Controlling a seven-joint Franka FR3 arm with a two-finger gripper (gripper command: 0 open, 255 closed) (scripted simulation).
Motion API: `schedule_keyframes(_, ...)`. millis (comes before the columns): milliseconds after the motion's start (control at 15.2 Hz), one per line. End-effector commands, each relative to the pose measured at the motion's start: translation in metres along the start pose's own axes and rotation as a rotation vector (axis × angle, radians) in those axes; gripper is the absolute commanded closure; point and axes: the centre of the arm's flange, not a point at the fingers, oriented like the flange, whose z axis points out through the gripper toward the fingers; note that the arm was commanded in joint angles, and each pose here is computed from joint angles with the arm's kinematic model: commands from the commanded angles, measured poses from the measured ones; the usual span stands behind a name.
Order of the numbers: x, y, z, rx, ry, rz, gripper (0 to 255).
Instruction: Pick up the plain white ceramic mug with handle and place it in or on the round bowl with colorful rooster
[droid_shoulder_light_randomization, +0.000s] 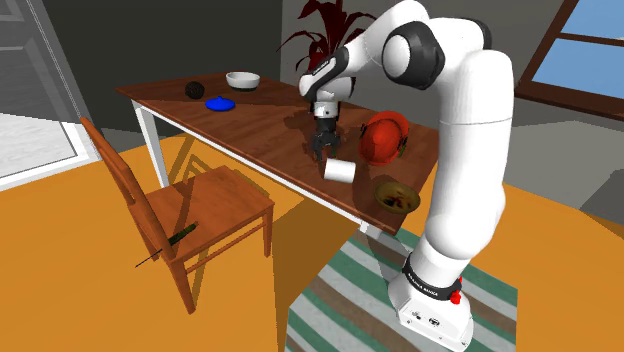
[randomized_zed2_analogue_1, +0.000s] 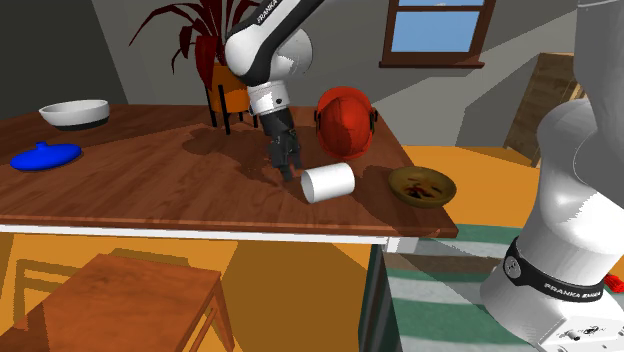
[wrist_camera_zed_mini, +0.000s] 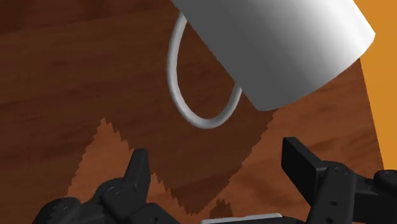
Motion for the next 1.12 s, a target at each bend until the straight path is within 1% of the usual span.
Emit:
schedule_keyframes(0,-0.029,0.027,-0.010,0.105,0.041,0.302,0)
schedule_keyframes(66,-0.037,0.033,-0.011,0.129,0.052,0.372,0)
schedule_keyframes(594,-0.034,0.028,0.028,0.129,0.052,0.372,0)
schedule_keyframes(1056,-0.034,0.028,0.028,0.129,0.051,0.372,0)
